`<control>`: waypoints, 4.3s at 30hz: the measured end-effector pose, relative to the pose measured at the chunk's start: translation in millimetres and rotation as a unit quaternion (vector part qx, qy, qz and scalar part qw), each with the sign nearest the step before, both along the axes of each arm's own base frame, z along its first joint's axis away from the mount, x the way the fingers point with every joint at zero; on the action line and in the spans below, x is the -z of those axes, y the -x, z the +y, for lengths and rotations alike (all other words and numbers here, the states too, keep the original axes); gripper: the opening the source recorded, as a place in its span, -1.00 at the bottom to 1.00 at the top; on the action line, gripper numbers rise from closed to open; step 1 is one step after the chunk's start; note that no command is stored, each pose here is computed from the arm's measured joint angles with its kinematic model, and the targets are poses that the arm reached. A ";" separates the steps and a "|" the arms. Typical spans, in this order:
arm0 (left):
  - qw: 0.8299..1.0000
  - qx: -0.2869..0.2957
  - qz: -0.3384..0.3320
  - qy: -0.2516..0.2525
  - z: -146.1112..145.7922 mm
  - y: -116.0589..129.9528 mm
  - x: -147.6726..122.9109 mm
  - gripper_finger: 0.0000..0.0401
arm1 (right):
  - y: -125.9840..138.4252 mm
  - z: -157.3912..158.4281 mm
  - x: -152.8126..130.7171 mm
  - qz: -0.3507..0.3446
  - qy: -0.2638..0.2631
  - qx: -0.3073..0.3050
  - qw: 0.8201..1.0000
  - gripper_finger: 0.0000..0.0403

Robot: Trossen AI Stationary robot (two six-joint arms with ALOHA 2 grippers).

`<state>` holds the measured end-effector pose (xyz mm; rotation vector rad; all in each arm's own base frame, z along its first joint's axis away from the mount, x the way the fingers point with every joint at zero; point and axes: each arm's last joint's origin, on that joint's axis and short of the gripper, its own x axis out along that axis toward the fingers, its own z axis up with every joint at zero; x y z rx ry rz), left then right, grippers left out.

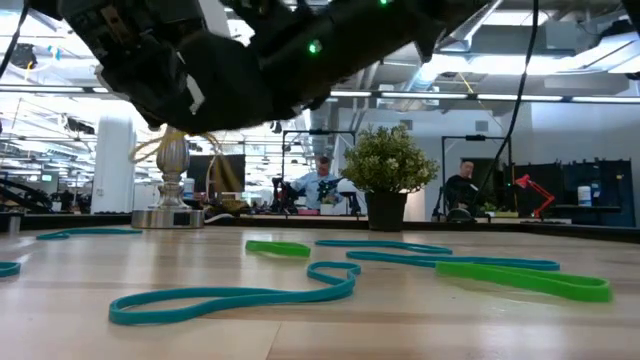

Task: Pick and place rubber bands into bin
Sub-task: Put the yellow rubber band into the yellow basket

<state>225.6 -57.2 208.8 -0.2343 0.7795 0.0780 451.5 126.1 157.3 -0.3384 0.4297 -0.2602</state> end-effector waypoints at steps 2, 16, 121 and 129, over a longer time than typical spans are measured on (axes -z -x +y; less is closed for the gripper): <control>1.000 -0.003 0.005 -0.003 0.0 0.8 0.7 -1.00 | 0.2 0.2 -1.8 0.002 -0.001 -0.001 1.000 -0.32; 0.999 0.015 -0.031 0.023 -2.7 -4.2 -5.5 -1.00 | -4.3 -20.8 6.2 0.023 -0.042 0.004 0.999 -0.36; 0.999 -0.041 -0.011 -0.006 7.0 21.7 -18.1 -0.85 | 286.2 187.9 -26.3 0.357 -0.433 0.407 0.721 -0.64; 0.999 -0.041 -0.010 -0.007 7.0 21.8 -18.0 -0.85 | 281.6 185.2 -26.5 0.409 -0.436 0.432 0.676 -0.55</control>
